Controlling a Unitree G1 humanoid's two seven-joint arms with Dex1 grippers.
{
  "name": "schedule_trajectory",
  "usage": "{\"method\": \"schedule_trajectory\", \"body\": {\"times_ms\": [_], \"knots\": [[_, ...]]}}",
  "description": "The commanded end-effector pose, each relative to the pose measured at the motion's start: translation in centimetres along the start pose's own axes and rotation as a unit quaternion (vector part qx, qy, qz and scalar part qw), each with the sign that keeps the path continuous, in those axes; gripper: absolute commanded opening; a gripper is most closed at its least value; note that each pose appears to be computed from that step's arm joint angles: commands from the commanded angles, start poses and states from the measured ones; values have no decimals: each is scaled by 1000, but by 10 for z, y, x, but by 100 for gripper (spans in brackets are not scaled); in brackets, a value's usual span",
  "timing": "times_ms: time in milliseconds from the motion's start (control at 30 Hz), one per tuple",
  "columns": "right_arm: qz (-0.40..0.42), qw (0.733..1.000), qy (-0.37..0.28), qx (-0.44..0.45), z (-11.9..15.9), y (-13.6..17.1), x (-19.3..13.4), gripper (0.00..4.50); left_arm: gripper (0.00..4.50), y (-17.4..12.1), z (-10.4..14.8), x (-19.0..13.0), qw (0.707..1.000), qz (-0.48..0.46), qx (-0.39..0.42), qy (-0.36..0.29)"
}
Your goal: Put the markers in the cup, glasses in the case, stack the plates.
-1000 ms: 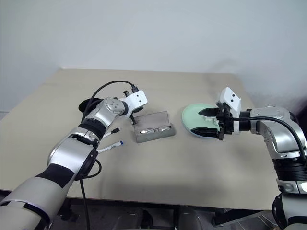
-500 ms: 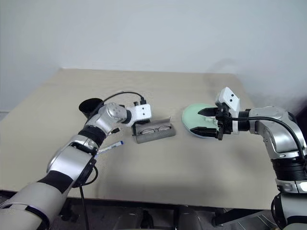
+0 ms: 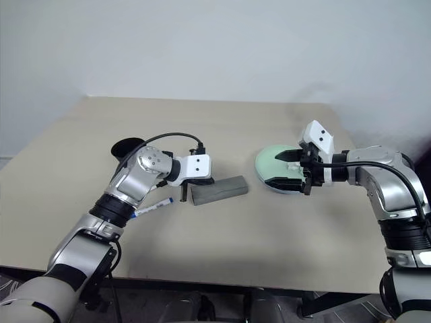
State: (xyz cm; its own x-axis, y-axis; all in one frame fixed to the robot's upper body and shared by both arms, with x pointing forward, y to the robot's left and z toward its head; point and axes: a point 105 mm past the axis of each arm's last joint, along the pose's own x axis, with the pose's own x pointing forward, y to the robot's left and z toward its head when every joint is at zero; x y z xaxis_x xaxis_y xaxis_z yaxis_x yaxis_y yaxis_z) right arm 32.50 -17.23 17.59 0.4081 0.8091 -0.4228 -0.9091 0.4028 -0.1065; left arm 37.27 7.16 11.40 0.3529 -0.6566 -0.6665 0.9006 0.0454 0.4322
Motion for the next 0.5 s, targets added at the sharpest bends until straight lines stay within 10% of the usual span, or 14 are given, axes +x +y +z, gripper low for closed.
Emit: {"method": "schedule_trajectory", "body": {"times_ms": [33, 400, 500], "knots": [[-4, 999, -16, -27, 16, -2, -3, 450, 64, 23, 14, -34, 999, 37, -21, -29], [0, 1000, -16, -23, 13, -1, -2, 450, 446, 1, -25, -87, 998, 0, -68, 10], [2, 1000, -16, -22, 13, 0, -1, 450, 446, -8, -44, -90, 993, -15, -105, 42]]}}
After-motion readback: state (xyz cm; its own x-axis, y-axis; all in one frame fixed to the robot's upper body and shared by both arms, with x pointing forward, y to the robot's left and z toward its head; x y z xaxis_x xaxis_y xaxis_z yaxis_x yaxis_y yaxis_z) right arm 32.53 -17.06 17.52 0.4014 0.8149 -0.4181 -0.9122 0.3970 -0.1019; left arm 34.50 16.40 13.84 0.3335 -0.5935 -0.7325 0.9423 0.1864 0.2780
